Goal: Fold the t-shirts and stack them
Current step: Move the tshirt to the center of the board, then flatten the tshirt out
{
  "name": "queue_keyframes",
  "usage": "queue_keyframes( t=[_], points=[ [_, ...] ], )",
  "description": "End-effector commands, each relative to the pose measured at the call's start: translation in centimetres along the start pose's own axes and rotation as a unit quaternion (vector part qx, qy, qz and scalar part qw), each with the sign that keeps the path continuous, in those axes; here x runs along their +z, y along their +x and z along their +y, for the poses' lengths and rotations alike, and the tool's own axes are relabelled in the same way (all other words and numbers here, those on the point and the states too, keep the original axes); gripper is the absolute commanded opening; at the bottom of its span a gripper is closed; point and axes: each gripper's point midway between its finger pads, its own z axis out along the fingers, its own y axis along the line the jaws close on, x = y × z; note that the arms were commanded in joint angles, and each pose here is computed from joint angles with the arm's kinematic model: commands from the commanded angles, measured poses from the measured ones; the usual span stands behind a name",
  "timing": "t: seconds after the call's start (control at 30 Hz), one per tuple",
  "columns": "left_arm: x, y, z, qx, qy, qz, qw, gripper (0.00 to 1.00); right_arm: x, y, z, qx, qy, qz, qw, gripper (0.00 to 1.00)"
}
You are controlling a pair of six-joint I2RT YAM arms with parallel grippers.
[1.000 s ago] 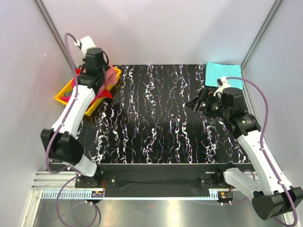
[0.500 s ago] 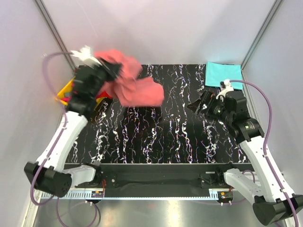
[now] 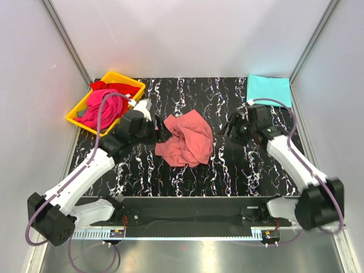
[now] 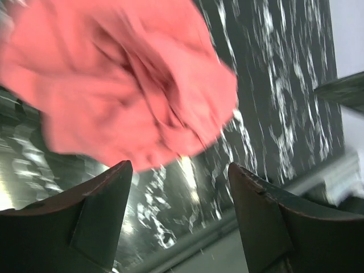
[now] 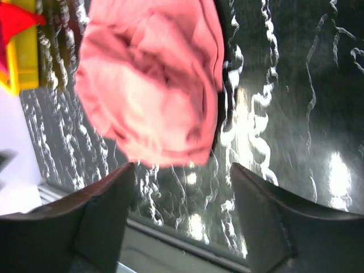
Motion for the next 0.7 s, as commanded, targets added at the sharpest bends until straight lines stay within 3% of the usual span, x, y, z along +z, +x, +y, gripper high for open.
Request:
queue_keyframes(
  t=[0.0,0.27,0.53,0.67],
  points=[
    [-1.2,-2.2,3.7,0.017,-0.092,-0.029,0.995,0.74,3.9,-2.1,1.7,-0.003,-0.033,-0.004,0.999,0.71],
    [3.7,3.1,6.7,-0.013,-0.090,0.065,0.994,0.72,12.1,0.1,1.7,-0.017,-0.064,0.084,0.994,0.68],
    [7.0,5.8,9.7,-0.023,-0.123,0.090,0.988,0.63,12.7,2.5,1.4,-0.040,-0.058,0.091,0.993,0.66],
    [8.1,5.4,9.6,-0.022,-0.106,0.064,0.992,0.60,12.4,2.3,1.4,-0.049,-0.056,0.086,0.994,0.63]
  ],
)
